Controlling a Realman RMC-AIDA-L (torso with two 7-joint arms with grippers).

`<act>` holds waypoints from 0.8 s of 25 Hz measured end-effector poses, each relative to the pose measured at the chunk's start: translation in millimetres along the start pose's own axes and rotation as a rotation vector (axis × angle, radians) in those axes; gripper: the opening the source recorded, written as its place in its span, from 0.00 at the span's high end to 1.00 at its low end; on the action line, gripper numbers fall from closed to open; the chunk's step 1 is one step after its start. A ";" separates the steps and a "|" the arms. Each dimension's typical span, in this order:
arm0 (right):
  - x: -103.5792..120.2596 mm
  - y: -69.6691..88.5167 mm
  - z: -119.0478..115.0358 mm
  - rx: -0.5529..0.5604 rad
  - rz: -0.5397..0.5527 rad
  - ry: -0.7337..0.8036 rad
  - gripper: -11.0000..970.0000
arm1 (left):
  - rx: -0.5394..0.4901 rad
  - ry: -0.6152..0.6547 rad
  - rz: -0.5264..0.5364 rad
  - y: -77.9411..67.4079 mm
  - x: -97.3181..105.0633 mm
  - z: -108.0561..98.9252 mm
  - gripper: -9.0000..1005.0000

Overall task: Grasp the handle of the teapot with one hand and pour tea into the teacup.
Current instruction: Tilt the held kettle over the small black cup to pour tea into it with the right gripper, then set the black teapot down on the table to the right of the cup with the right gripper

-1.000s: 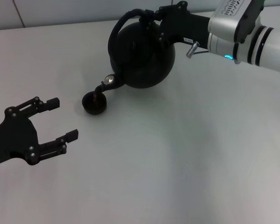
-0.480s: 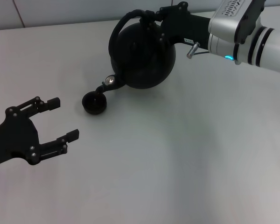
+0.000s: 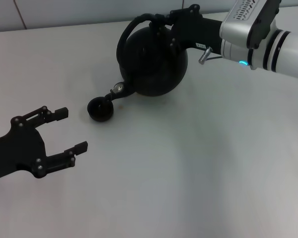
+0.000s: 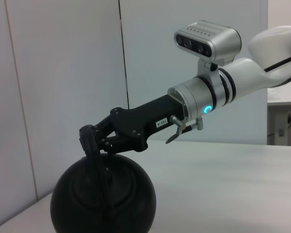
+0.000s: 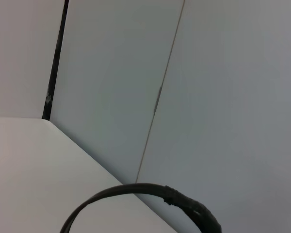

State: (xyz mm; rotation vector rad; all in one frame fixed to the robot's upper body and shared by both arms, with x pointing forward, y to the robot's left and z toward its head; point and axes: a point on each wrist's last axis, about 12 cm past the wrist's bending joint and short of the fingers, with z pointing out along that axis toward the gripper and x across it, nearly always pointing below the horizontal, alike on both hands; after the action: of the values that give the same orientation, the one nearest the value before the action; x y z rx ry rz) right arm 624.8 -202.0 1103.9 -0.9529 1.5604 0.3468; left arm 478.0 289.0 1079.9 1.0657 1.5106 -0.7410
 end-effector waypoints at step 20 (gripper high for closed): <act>11.1 -3.8 -32.6 0.131 0.250 -0.155 0.85 | -0.038 -0.019 0.011 3.8 -2.0 -3.5 0.20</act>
State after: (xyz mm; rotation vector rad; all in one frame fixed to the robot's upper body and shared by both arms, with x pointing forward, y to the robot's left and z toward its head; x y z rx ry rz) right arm 605.9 -231.1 1102.6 -0.6162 1.5413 0.4761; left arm 480.0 293.1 1083.0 1.0357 1.4961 -0.7099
